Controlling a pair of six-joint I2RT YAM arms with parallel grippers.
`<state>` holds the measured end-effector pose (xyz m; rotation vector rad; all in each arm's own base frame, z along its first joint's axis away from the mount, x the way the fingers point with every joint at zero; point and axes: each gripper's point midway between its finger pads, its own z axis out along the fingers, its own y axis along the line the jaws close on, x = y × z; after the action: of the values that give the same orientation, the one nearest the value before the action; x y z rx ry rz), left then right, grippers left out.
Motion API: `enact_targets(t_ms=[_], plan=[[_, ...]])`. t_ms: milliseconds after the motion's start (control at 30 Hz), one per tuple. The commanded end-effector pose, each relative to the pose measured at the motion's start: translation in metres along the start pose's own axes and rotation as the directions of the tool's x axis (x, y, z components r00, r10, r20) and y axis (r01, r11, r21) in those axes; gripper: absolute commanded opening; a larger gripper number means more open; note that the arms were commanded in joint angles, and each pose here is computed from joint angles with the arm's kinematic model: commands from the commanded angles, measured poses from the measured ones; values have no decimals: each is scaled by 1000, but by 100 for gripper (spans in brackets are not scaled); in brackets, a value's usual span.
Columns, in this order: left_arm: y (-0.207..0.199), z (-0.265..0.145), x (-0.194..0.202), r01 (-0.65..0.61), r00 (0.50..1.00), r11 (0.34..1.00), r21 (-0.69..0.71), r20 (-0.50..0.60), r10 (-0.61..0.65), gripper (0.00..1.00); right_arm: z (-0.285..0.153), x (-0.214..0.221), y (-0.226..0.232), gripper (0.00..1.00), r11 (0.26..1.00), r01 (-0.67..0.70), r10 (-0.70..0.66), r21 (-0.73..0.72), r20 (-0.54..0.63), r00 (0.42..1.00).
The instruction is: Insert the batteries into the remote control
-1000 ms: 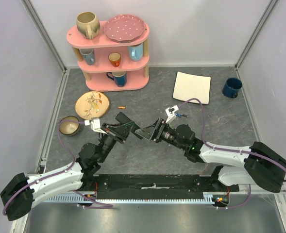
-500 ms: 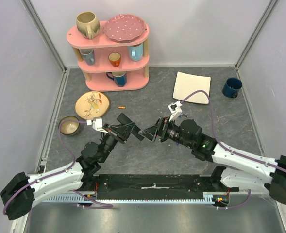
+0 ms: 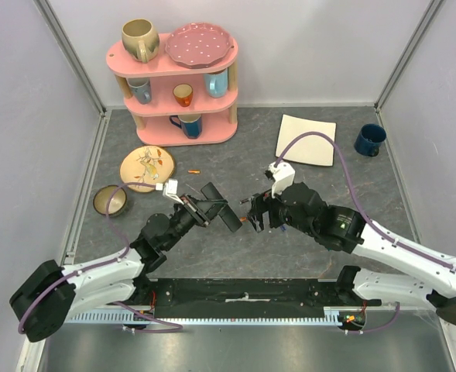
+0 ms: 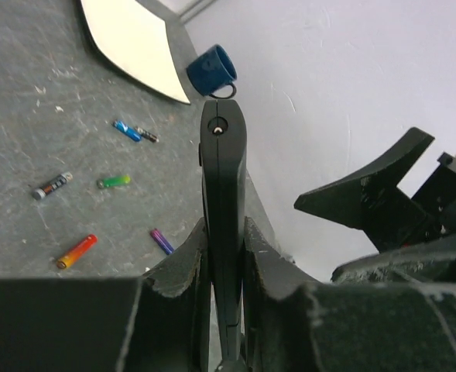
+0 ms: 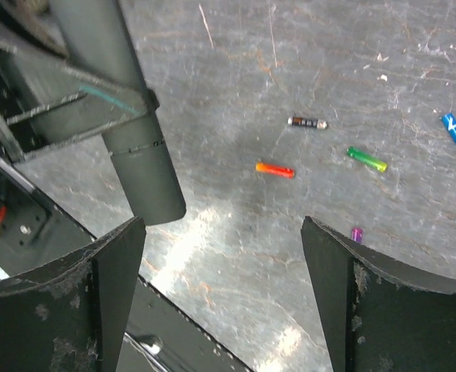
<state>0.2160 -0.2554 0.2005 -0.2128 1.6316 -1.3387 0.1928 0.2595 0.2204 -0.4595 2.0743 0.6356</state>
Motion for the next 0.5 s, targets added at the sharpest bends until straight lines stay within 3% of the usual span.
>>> enact_targets(t_ms=[0, 233, 467], plan=[[-40, 6, -2, 155, 987, 976, 154, -61, -147, 2, -12, 6, -2, 89, 990, 132, -128, 56, -57, 990], [-49, 6, -3, 191, 981, 953, 237, -69, -179, 2, -12, 14, 20, 90, 991, 128, -125, 34, -70, 990], [-43, 9, 3, 222, 974, 946, 236, -101, -204, 2, -8, 11, 37, 92, 991, 131, -130, 6, -69, 989]])
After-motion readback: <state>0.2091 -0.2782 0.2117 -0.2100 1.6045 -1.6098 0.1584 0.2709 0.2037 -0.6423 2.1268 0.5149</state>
